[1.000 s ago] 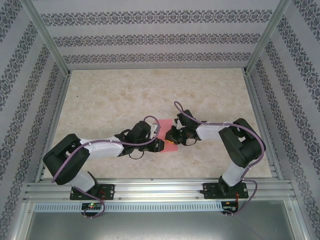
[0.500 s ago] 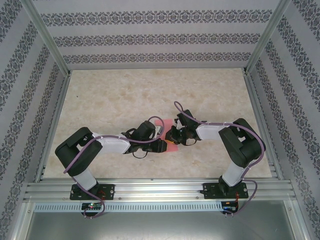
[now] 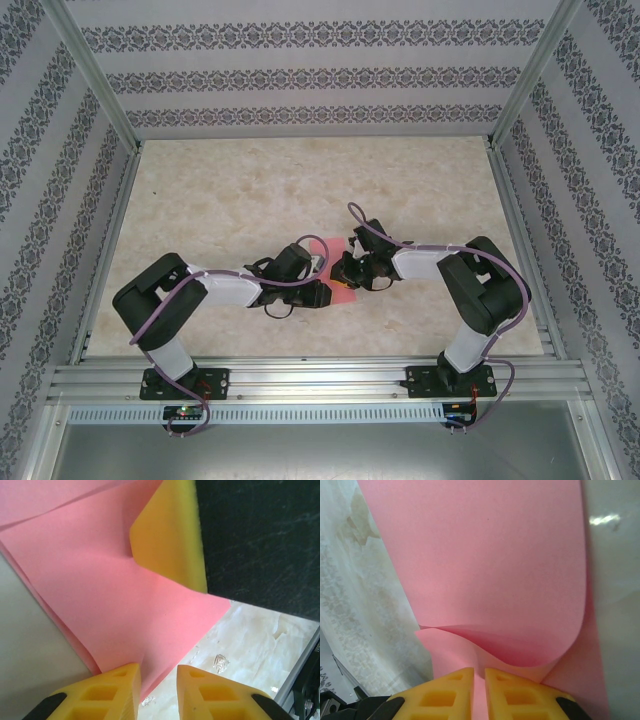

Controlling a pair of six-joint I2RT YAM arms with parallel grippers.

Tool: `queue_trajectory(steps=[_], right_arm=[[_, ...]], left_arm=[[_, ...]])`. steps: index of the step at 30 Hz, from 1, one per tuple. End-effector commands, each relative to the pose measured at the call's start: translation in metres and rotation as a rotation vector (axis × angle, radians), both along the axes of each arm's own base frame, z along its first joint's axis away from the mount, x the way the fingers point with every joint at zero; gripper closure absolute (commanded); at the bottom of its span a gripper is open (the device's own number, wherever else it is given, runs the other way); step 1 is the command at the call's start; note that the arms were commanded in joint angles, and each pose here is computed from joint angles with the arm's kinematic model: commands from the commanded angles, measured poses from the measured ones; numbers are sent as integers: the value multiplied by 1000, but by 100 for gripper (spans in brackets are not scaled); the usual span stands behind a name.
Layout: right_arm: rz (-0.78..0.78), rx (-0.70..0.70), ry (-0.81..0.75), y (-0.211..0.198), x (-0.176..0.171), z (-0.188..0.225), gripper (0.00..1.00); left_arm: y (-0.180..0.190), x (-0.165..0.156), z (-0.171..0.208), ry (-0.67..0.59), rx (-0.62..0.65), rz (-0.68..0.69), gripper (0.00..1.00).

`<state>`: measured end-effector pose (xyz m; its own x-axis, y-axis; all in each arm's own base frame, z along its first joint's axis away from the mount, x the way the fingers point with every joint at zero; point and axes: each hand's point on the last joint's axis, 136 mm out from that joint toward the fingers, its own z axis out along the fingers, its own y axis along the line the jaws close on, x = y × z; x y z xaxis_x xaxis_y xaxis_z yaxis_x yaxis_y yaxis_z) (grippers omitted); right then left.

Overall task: Fold a paper plane with a square sheet of paper (fold left side to right side)
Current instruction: Fold the triangle a second time at the center of the table.

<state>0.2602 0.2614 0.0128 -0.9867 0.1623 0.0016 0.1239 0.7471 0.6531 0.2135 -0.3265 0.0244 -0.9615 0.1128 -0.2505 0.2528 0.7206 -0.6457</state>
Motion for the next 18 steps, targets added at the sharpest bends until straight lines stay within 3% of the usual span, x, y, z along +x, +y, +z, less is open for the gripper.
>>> queue_trajectory(steps=[1, 9, 13, 18], right_arm=[[10, -96, 52, -14, -13, -24, 84], [25, -27, -37, -4, -2, 7, 85], [35, -16, -47, -3, -6, 17, 94], [42, 9, -19, 2, -16, 12, 96]], left_arm=[[15, -9, -17, 49, 76, 9, 73], [20, -10, -23, 56, 111, 9, 75], [19, -10, -23, 49, 125, 4, 76], [17, -9, -23, 42, 128, 5, 77]])
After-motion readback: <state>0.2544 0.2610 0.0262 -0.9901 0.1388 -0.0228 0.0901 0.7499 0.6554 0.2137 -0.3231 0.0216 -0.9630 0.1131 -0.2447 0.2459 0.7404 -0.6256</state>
